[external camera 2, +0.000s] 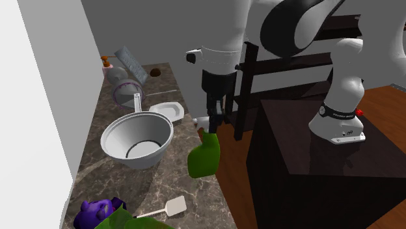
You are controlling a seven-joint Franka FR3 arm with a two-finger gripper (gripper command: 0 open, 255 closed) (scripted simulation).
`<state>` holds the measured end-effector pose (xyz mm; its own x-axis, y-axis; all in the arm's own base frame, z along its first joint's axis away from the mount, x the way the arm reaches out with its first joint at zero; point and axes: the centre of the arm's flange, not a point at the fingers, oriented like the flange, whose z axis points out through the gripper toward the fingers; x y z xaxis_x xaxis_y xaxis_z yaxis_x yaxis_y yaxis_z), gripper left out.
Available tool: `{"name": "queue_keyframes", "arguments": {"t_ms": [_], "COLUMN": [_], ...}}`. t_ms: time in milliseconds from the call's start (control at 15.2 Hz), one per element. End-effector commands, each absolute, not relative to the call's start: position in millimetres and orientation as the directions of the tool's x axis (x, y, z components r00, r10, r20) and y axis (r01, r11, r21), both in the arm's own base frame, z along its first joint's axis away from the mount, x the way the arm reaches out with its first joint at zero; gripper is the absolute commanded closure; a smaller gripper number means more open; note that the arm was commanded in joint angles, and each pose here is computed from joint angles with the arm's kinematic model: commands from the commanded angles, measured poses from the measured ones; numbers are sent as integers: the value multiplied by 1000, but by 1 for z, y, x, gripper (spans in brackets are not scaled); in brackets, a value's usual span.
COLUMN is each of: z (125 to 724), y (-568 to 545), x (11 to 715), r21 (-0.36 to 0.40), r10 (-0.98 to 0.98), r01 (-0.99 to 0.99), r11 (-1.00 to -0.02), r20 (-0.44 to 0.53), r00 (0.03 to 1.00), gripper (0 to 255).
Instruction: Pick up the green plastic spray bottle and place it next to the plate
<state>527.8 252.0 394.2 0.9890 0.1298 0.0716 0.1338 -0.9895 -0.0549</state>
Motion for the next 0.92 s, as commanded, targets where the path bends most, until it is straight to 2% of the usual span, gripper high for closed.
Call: {"name": "queue_keyframes", "arguments": {"t_ms": [0,858], "z": [405,474], "y": [253,253], "x": [527,527], "r21": [-55,-55], "r10": [130,130], "r01": [134,134], "r11": [-989,-989], "r20": [71,71], "r00": [989,989], "gripper": [255,255]}}
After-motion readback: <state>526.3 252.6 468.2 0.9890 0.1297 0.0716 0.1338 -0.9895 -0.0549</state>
